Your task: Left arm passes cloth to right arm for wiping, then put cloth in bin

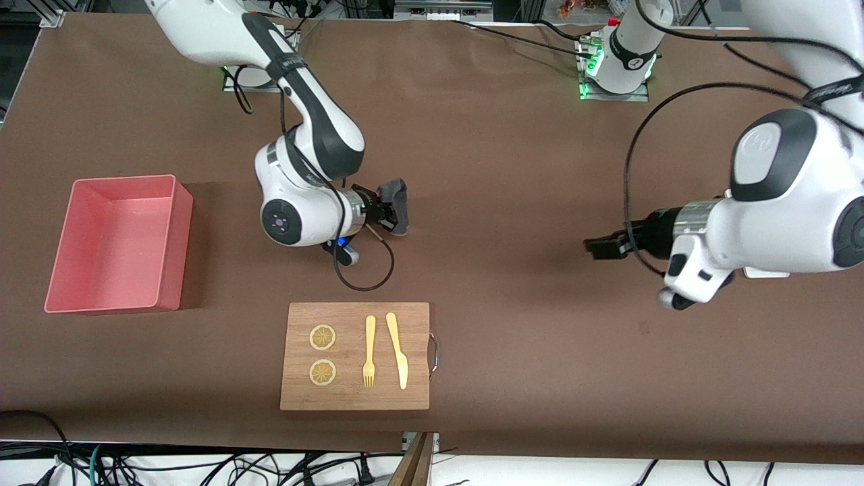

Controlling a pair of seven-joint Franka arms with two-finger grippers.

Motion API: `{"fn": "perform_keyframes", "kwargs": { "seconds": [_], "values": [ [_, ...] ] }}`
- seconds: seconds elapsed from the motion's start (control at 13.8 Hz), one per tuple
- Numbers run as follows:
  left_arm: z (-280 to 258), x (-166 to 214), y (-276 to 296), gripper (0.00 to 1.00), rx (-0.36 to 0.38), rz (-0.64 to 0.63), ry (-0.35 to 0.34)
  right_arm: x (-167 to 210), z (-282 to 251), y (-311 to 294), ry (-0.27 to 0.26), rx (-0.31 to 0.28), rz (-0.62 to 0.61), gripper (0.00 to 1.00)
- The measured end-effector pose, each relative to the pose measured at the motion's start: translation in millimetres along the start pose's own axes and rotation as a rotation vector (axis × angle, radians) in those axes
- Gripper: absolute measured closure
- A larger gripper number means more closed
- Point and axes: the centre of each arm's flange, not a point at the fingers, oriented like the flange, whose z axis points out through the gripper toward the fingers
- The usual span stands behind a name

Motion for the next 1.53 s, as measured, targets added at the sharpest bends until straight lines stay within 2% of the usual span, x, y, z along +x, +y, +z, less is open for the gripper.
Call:
{"fn": "perform_keyframes", "kwargs": {
  "seconds": [0.15, 0.29, 0.44, 0.65, 0.8, 1.02, 1.24, 1.38, 1.53],
  "values": [
    [-21, -22, -19, 0.0, 0.111, 0.111, 0.061, 3, 17, -4, 0.017, -0.007, -0.009, 0.98],
    [-37, -44, -41, 0.0, 0.2, 0.189, 0.106, 10, 23, -3, 0.075, -0.037, -0.052, 0.98],
    [-46, -62, -70, 0.0, 0.244, 0.241, 0.175, 30, 20, 3, 0.131, -0.073, -0.102, 0.98],
    [-45, -79, -145, 0.0, 0.233, 0.313, 0.271, 82, 2, 26, 0.19, -0.117, -0.168, 0.98],
    [-45, -80, -183, 0.0, 0.224, 0.313, 0.31, 119, -14, 48, 0.187, -0.149, -0.212, 0.98],
    [-48, -78, -184, 0.0, 0.22, 0.325, 0.356, 173, -42, 92, 0.156, -0.205, -0.284, 0.98],
    [-52, -81, -176, 0.0, 0.226, 0.34, 0.376, 217, -72, 139, 0.149, -0.284, -0.375, 0.98],
    [-55, -81, -178, 0.0, 0.242, 0.34, 0.385, 235, -90, 160, 0.15, -0.304, -0.43, 0.98],
    [-56, -80, -178, 0.0, 0.243, 0.34, 0.387, 238, -99, 165, 0.159, -0.316, -0.46, 0.98]
  ]
}}
